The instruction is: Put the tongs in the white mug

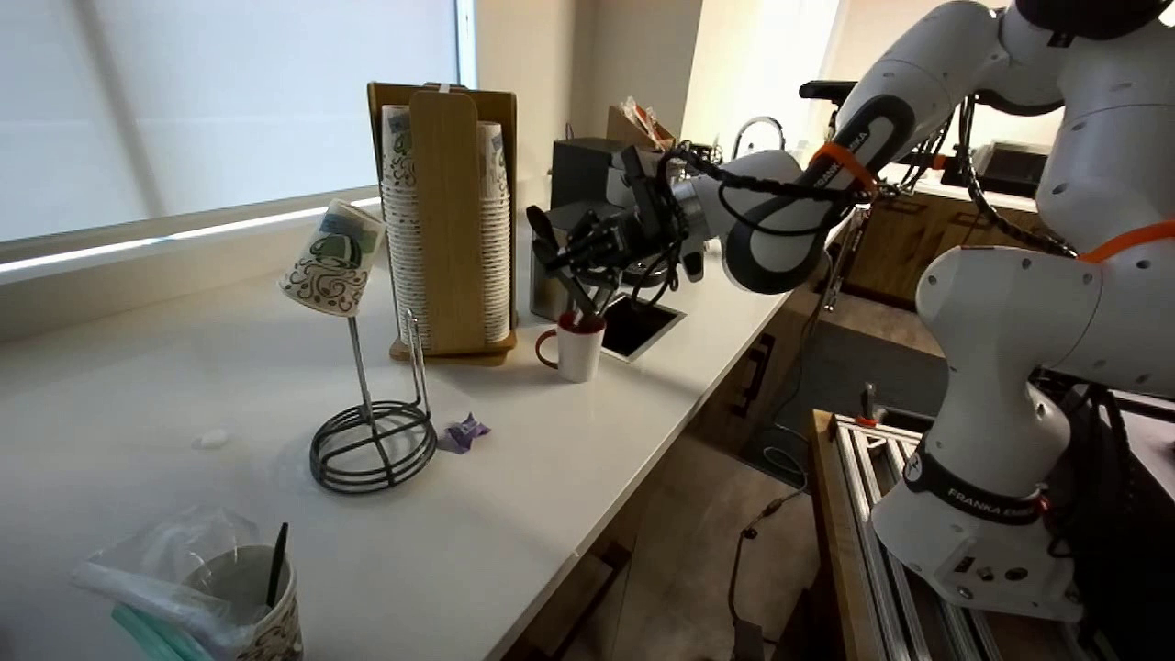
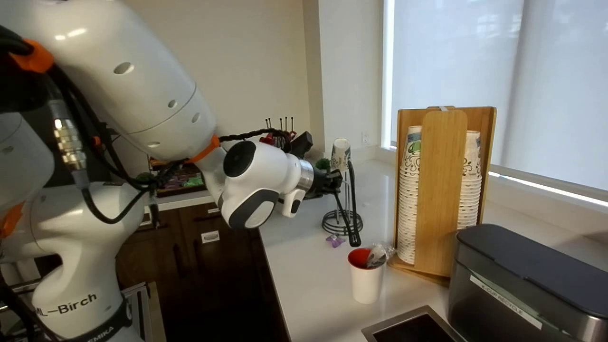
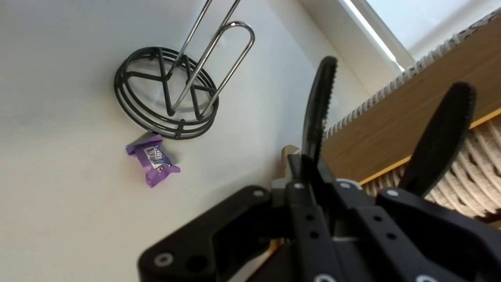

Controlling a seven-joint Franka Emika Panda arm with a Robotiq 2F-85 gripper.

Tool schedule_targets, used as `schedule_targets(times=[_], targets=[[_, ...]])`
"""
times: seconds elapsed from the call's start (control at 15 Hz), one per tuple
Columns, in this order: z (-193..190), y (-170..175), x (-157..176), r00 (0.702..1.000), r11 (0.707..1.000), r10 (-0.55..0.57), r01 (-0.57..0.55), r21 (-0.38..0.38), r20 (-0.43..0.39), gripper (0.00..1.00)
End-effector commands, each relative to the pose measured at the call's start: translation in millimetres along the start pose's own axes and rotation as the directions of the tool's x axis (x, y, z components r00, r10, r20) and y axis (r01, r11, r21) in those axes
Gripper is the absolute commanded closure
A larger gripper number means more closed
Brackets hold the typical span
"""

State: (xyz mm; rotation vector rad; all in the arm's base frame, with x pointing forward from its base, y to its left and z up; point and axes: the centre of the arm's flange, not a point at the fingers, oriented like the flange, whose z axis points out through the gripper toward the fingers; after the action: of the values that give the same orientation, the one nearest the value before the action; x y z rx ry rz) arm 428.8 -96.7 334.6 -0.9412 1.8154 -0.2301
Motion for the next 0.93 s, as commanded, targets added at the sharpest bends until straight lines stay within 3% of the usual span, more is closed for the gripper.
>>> schedule_targets(times=[0.0,0.87], targets=[[12,7,18,0.998,0.998,0.061,-0.061,-0.001,0.030,0.98],[21,3,61,0.990,0.989,0.141,-0.142,0.032,0.024,0.98]])
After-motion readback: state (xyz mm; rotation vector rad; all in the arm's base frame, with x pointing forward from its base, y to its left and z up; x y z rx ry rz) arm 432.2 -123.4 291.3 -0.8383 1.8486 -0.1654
